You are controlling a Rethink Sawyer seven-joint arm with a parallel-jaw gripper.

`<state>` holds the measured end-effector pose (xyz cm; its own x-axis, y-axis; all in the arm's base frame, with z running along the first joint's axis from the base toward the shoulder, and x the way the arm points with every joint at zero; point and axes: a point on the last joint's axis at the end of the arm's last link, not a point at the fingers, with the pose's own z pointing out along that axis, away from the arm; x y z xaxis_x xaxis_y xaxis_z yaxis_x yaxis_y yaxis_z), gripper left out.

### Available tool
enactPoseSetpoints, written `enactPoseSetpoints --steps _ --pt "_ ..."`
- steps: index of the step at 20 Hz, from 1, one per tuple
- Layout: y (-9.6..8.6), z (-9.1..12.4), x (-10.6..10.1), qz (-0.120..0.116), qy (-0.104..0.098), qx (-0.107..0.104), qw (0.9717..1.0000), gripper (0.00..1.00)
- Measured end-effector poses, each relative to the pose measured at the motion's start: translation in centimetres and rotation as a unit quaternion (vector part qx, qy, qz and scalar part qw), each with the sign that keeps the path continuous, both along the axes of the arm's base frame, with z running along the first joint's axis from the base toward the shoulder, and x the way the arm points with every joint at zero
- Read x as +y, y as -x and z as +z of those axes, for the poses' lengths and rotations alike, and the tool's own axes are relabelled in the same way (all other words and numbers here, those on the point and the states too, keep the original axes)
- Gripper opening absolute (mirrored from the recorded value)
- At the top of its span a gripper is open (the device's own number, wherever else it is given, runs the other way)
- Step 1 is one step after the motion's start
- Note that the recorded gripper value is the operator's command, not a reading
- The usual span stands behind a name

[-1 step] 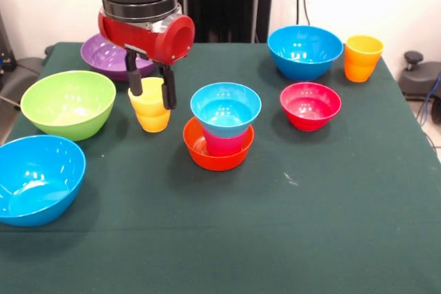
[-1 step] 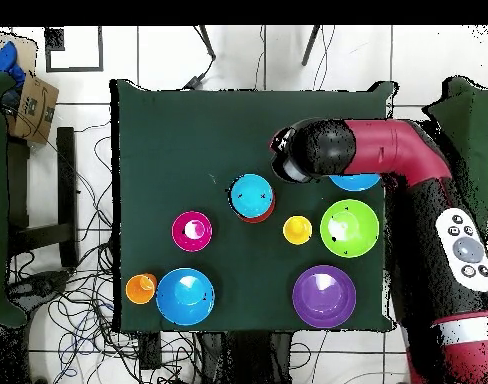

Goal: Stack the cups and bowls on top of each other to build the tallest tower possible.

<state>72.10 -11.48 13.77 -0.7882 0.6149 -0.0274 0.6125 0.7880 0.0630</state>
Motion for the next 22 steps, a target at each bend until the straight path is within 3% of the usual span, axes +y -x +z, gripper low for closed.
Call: enactPoseSetpoints --steps 9,15,22 --pt "0.8 -0.4 -1.7 -0.011 0.001 0.006 0.9999 1.0" --pt "3.1 -1.2 -5.4 -0.035 -0.003 0.021 0.9992 1.0" --pt "4.5 -1.9 -7.3 -0.043 0.001 0.029 0.9986 1.0"
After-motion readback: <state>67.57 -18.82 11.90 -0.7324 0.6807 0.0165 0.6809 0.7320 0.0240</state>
